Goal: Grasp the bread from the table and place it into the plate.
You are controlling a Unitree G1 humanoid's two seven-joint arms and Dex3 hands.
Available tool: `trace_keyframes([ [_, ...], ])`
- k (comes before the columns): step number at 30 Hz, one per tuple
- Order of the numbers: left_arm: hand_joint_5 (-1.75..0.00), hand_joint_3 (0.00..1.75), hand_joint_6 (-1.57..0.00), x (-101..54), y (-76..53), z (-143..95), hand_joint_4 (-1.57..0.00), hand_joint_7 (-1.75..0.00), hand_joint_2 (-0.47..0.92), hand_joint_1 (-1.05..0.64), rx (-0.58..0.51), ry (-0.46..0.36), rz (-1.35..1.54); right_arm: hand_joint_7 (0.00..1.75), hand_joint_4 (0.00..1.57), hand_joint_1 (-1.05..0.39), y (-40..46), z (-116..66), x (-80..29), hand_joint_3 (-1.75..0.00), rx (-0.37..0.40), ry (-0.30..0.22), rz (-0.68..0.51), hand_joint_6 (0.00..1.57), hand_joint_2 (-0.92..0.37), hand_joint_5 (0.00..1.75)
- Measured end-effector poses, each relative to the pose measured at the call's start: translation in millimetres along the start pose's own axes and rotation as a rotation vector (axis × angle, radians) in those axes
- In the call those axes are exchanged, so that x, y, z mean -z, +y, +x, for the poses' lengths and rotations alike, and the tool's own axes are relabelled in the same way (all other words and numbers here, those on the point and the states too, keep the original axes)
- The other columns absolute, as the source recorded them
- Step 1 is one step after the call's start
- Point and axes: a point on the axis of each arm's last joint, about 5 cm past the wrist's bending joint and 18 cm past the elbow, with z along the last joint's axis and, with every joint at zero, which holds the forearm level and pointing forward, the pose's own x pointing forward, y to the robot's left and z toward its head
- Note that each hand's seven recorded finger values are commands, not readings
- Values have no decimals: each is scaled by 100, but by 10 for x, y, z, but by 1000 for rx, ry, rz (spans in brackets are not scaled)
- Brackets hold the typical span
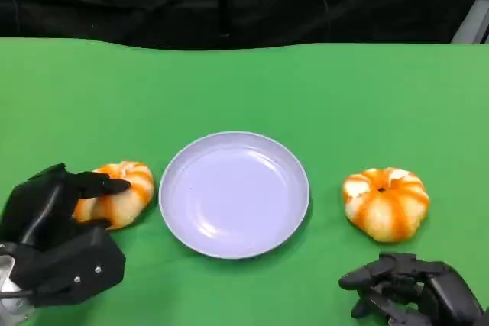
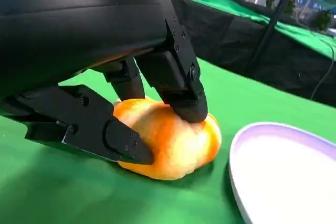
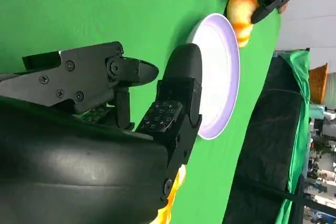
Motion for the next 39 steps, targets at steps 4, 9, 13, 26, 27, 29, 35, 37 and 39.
trace_keyframes([
  [4, -118, 1, -128, 2, 3, -1, -57, -3, 91, 1, -39, 0, -3, 54, 77, -5, 0, 5, 5, -38, -1, 3, 1, 99, -92, 120],
  [9, -118, 1, -128, 4, -1, -8, -57, -3, 91, 2, -52, -4, -9, 54, 77, -4, -3, 17, 0, -38, -4, -2, 2, 99, -92, 120],
  [13, -119, 0, -128, 9, -6, -15, -56, -2, 89, 1, -57, -1, -10, 54, 77, -4, -5, 22, 0, -38, -7, -2, 4, 98, -92, 120],
  [26, -114, 1, -129, -90, 21, 8, -60, -1, 91, 2, -150, -104, -57, 54, 76, -4, -7, 37, 23, -38, -9, 8, 4, 98, -92, 120],
  [27, -114, 1, -129, -98, 27, 10, -60, -1, 91, 2, -158, -111, -59, 54, 76, -4, -6, 38, 23, -38, -10, 7, 4, 98, -92, 121],
  [29, -113, 1, -129, -110, 37, 8, -60, -1, 91, 2, -164, -124, -59, 54, 76, -4, -6, 38, 23, -38, -10, 8, 5, 98, -92, 121],
  [35, -115, 0, -130, -153, 60, 5, -59, -2, 90, 4, -188, -161, -65, 54, 77, -4, -4, 41, 24, -38, -11, 7, 6, 98, -92, 121],
  [37, -115, 0, -130, -198, 72, -3, -59, -2, 90, 3, -201, -206, -62, 54, 77, -4, -3, 45, 27, -38, -11, 8, 7, 99, -92, 121],
  [39, -115, 0, -130, -249, 75, -16, -60, -1, 90, 2, -214, -249, -65, 54, 77, -5, -3, 47, 29, -38, -11, 9, 7, 98, -92, 121],
])
